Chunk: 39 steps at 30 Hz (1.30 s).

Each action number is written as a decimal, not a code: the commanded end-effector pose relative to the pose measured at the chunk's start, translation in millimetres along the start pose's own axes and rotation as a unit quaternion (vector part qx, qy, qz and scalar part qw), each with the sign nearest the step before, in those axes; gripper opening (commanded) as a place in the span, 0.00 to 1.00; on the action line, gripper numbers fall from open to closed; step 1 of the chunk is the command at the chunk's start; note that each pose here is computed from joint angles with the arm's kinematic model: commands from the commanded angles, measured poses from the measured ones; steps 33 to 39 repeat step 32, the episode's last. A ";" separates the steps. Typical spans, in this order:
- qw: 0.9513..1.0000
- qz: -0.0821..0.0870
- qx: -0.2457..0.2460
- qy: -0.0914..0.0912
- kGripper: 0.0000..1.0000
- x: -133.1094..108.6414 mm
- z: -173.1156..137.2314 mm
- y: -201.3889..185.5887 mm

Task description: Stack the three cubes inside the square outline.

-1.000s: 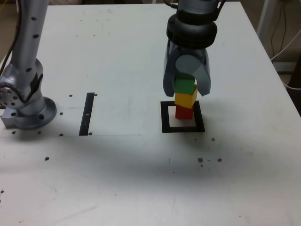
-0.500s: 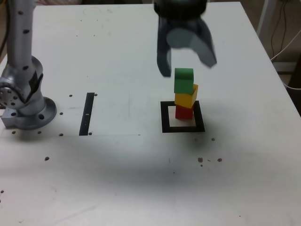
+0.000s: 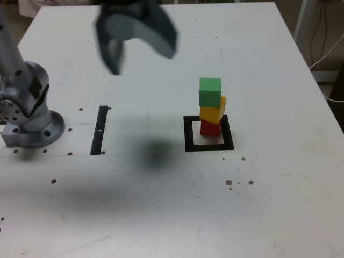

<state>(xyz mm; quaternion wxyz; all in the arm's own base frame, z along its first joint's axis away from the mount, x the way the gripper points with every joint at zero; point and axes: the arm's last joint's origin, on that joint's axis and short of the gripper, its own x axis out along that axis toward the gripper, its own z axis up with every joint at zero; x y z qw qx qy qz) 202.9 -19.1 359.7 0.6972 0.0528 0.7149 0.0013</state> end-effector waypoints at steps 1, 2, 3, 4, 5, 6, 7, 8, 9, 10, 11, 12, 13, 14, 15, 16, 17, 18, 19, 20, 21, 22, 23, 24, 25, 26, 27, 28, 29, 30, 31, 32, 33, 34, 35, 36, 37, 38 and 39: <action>1.000 0.002 -0.002 0.010 1.00 8.1 -21.7 0.6; 1.000 0.003 -0.003 0.016 1.00 12.7 -28.2 0.6; 1.000 0.004 -0.003 0.022 1.00 17.9 -33.7 0.5; 1.000 0.005 -0.004 0.028 1.00 23.4 -38.2 0.3; 0.999 0.005 -0.005 0.033 1.00 29.1 -41.8 0.0; 0.999 0.005 -0.006 0.037 1.00 34.9 -44.7 -0.3; 0.999 0.005 -0.006 0.040 1.00 40.6 -46.9 -0.7; 0.999 0.004 -0.006 0.043 1.00 46.1 -48.8 -1.1; 0.999 0.004 -0.006 0.044 1.00 51.1 -50.5 -1.5; 0.999 0.003 -0.007 0.046 1.00 55.6 -51.9 -1.8; 0.999 0.003 -0.007 0.047 1.00 59.6 -53.2 -2.1; 0.999 0.003 -0.007 0.048 1.00 63.4 -54.6 -2.2; 0.999 0.003 -0.009 0.049 1.00 67.1 -55.9 -2.2; 0.999 0.003 -0.011 0.050 1.00 70.9 -57.3 -2.0; 0.999 0.003 -0.013 0.050 1.00 74.9 -58.7 -1.6; 0.999 0.002 -0.016 0.051 1.00 79.2 -60.0 -1.1; 0.998 0.002 -0.020 0.051 1.00 83.9 -61.3 -0.4; 0.998 0.001 -0.023 0.051 1.00 88.6 -62.5 0.2; 0.998 0.001 -0.026 0.051 1.00 94.6 -63.8 0.9; 0.998 0.001 -0.027 0.050 1.00 98.3 -64.5 1.2; 0.998 0.001 -0.028 0.049 1.00 101.3 -65.0 1.4; 0.998 0.001 -0.028 0.048 1.00 103.6 -65.4 1.5; 0.999 0.001 -0.028 0.047 1.00 105.2 -65.7 1.4; 0.999 0.000 -0.027 0.046 1.00 106.4 -66.0 1.3; 0.999 -0.001 -0.026 0.046 1.00 107.3 -66.4 1.1; 0.999 -0.002 -0.025 0.047 1.00 108.0 -66.9 1.0; 0.999 -0.002 -0.025 0.048 1.00 108.6 -67.3 0.9; 0.998 -0.003 -0.024 0.050 1.00 109.3 -67.5 0.7; 0.998 -0.004 -0.024 0.052 1.00 110.0 -67.6 0.6; 0.998 -0.003 -0.024 0.055 1.00 110.7 -67.7 0.6; 0.998 -0.003 -0.025 0.058 1.00 111.5 -67.6 0.6; 0.998 -0.003 -0.026 0.061 1.00 112.3 -67.1 0.5; 0.998 -0.003 -0.026 0.061 1.00 112.3 -67.1 0.5; 0.998 -0.003 -0.026 0.061 1.00 112.3 -67.1 0.5; 0.998 -0.003 -0.026 0.061 1.00 112.3 -67.1 0.5; 0.998 -0.003 -0.026 0.061 1.00 112.3 -67.1 0.5; 0.998 -0.003 -0.026 0.061 1.00 112.3 -67.1 0.5; 0.998 -0.003 -0.026 0.061 1.00 112.3 -67.1 0.5; 0.998 -0.003 -0.026 0.061 1.00 112.3 -67.1 0.5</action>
